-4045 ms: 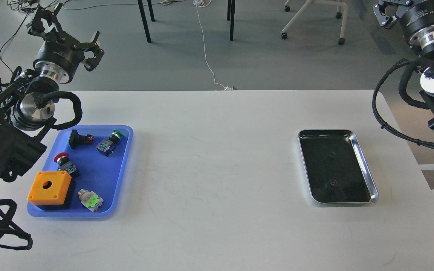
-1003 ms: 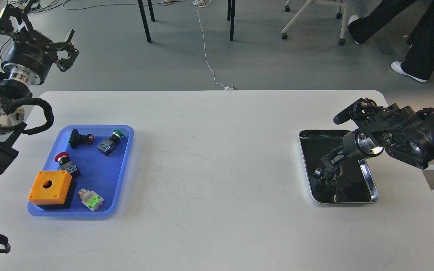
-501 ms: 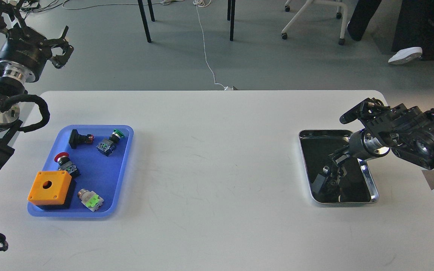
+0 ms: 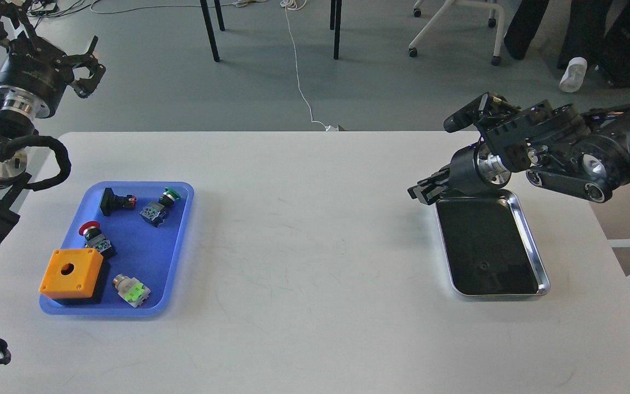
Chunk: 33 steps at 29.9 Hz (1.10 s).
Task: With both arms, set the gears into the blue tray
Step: 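Carry the black gear toward the table center with the right hand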
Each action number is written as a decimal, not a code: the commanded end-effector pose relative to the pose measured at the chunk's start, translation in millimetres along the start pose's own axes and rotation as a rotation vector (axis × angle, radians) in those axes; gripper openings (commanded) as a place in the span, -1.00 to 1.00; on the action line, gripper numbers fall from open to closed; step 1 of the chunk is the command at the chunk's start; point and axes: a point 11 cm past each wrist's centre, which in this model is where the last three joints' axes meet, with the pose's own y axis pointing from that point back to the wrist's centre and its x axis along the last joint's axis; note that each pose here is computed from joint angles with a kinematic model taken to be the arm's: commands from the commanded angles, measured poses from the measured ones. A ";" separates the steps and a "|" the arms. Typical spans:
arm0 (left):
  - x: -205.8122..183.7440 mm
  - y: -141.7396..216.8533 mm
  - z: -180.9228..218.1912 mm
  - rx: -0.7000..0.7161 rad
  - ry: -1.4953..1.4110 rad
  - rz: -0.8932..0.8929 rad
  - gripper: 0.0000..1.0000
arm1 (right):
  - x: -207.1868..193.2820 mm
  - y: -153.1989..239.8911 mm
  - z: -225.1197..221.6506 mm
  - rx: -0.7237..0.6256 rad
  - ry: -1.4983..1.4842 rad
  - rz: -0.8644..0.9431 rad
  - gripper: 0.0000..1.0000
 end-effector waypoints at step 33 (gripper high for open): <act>4.2 2.2 5.8 0.007 -0.029 0.015 0.96 | -39.5 -123.6 -125.6 0.331 -0.097 0.193 -0.20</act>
